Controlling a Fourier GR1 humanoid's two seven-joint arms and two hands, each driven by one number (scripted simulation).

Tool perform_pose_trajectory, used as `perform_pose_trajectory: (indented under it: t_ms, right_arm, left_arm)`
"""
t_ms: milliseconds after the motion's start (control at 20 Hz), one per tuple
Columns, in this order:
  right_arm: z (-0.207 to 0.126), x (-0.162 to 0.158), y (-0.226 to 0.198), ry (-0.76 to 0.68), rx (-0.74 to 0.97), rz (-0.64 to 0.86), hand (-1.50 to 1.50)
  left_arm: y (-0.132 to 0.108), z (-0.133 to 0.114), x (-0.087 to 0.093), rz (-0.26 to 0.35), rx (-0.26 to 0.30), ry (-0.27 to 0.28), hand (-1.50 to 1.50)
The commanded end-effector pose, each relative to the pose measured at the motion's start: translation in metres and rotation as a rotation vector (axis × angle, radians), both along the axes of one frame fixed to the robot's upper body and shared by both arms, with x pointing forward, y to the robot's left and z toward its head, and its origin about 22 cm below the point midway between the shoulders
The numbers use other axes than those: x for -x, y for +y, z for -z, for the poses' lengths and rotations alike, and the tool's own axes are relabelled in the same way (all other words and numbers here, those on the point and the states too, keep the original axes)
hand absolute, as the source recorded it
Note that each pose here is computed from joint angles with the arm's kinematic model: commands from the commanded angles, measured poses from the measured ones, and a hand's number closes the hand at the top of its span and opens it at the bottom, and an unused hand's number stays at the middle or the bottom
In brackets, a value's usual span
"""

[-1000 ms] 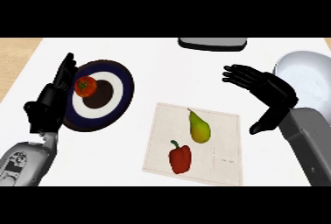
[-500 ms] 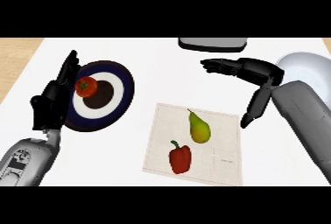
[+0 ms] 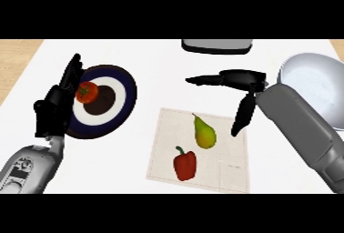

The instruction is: Pick the pear from the placemat and place it in the bowl

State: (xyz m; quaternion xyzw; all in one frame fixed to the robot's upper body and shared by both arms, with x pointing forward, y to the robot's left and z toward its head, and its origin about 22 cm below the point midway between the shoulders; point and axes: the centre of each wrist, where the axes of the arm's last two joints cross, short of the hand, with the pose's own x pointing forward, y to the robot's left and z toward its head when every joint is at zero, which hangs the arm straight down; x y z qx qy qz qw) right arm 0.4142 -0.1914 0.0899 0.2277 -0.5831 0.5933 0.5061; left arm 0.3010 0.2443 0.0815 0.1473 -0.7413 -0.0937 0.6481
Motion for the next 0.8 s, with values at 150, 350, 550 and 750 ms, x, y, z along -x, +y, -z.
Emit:
perform_pose_trajectory:
  t_ms: [150, 350, 550, 750]
  right_arm:
    - [0.03, 0.007, 0.023, 0.051, 0.116, -0.247, -1.5]
    - [0.036, -0.001, 0.028, 0.019, 0.196, -0.236, -1.5]
    - [0.046, -0.001, 0.042, 0.029, 0.188, -0.257, -1.5]
    - [0.08, 0.008, 0.04, 0.007, 0.2, -0.239, -1.5]
  left_arm:
    - [0.009, 0.002, 0.005, -0.015, -0.005, 0.013, 0.0]
    - [0.01, 0.005, 0.015, -0.015, 0.001, 0.012, 0.0]
    - [0.011, 0.0, 0.007, -0.047, 0.014, 0.016, 0.0]
    - [0.019, 0.012, 0.019, -0.029, -0.001, 0.029, 0.0]
